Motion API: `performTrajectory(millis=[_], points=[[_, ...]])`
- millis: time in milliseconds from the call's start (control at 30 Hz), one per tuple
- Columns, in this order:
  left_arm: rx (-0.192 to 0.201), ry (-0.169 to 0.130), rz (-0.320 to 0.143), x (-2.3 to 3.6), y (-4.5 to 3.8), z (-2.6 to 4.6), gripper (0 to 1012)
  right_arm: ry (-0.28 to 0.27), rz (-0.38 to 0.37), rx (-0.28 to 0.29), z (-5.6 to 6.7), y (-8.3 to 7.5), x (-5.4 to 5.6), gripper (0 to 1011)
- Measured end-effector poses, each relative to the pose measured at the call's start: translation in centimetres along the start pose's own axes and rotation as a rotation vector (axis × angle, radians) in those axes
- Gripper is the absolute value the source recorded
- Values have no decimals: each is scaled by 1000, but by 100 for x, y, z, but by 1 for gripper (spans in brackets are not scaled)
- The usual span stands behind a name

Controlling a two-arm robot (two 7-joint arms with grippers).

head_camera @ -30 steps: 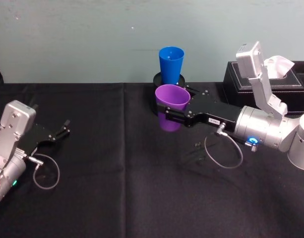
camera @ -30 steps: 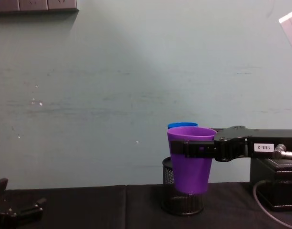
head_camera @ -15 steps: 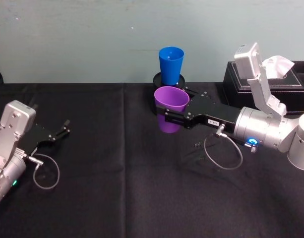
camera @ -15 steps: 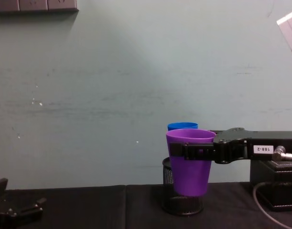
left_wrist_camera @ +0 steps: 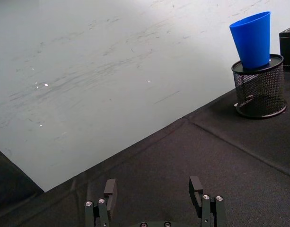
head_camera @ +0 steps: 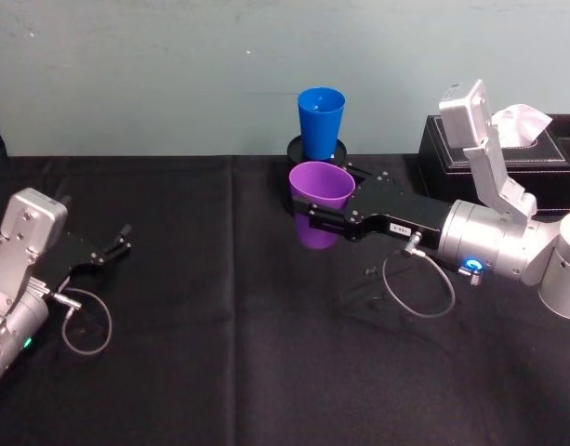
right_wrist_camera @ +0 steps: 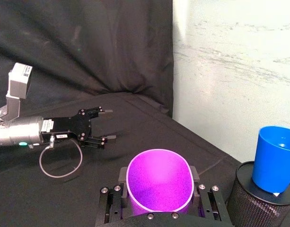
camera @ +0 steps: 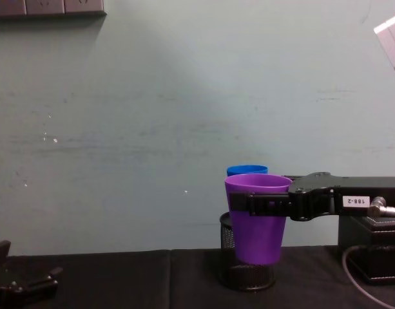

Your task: Pick up one cup with a gripper and tap it against the other cup.

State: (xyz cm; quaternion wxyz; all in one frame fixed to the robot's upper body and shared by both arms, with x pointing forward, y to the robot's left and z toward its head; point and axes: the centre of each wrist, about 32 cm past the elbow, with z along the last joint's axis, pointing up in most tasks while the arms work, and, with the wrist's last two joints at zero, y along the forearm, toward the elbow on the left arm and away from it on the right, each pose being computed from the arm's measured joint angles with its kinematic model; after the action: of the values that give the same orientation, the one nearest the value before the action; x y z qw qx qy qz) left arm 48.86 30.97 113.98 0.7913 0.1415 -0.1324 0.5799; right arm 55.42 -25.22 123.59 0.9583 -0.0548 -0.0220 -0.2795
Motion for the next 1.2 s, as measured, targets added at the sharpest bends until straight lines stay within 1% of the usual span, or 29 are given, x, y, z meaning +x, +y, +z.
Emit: performTrajectory(millis=[1200], points=[[0,0,0,0,0,0,1000,-1,-1,0,0,-1,1,724]])
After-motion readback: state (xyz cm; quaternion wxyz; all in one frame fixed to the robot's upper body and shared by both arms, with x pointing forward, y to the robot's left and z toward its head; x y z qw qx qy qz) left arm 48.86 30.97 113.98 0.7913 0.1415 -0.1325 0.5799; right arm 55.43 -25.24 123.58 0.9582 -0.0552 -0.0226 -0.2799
